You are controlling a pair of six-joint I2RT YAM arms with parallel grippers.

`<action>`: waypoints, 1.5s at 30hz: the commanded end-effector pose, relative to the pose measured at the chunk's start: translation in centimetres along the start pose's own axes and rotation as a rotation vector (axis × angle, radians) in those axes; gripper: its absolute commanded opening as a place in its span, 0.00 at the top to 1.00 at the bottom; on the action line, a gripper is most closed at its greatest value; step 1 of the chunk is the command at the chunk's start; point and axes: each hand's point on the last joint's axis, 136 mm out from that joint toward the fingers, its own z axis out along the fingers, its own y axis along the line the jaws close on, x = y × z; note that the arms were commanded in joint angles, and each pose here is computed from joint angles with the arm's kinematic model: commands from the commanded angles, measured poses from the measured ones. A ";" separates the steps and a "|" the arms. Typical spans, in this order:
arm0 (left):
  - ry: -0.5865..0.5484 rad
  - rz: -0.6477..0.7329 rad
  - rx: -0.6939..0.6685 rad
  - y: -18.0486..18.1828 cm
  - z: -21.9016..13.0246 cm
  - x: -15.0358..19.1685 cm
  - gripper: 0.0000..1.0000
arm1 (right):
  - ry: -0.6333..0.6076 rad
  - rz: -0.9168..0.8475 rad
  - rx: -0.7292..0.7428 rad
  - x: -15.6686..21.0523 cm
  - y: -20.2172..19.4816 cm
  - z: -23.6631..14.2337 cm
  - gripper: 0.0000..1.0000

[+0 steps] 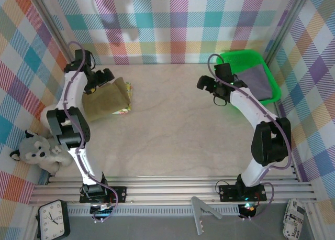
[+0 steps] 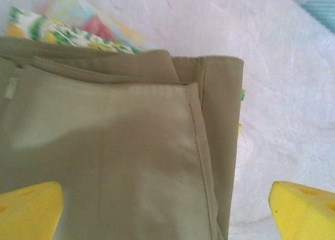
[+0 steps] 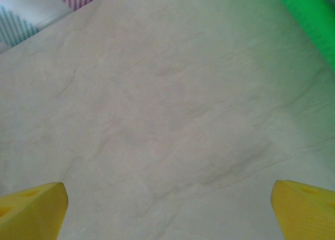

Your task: Fold and stack the skirts

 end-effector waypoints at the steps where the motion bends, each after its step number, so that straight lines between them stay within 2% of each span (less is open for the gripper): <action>1: 0.085 -0.045 0.017 -0.6 4.4 1.0 0.00 | -0.032 -0.009 0.026 -1.2 -1.6 -1.6 0.01; 8: 0.181 0.043 0.060 -1.6 10.1 1.8 0.00 | -0.007 -0.020 0.059 -1.1 -4.0 -1.8 0.01; 11: 0.204 0.132 0.049 -1.7 11.6 2.6 0.00 | 0.026 -0.043 0.080 -1.8 -5.7 -1.6 0.01; 14: 0.226 0.185 0.054 -2.0 12.1 3.0 0.00 | 0.052 -0.069 0.167 -3.0 -9.0 -1.0 0.01; 19: 0.162 0.214 0.132 -4.1 8.5 1.4 0.00 | 0.086 -0.016 0.279 -5.5 -14.7 0.1 0.01; 24: 0.054 0.202 0.230 -7.1 1.9 -0.5 0.00 | 0.151 0.013 0.353 -7.0 -18.6 2.4 0.01; 26: 0.014 0.198 0.264 -8.0 -0.5 -0.7 0.00 | 0.188 0.019 0.305 -7.0 -18.2 3.5 0.01; 28: -0.017 0.188 0.291 -8.5 -2.4 -0.6 0.00 | 0.223 0.018 0.194 -6.7 -16.4 4.5 0.01; 31: -0.042 0.167 0.315 -8.6 -4.4 0.1 0.00 | 0.229 0.035 0.097 -6.6 -14.7 4.8 0.01; 38: -0.051 0.143 0.354 -8.0 -7.6 2.9 0.00 | 0.201 0.053 -0.027 -6.2 -12.4 3.4 0.01; 41: -0.052 0.143 0.345 -7.4 -8.4 4.0 0.00 | 0.202 0.069 -0.030 -5.7 -12.6 3.5 0.00; 45: -0.046 0.138 0.326 -6.5 -8.6 5.2 0.00 | 0.261 0.107 -0.033 -4.6 -12.9 5.2 0.08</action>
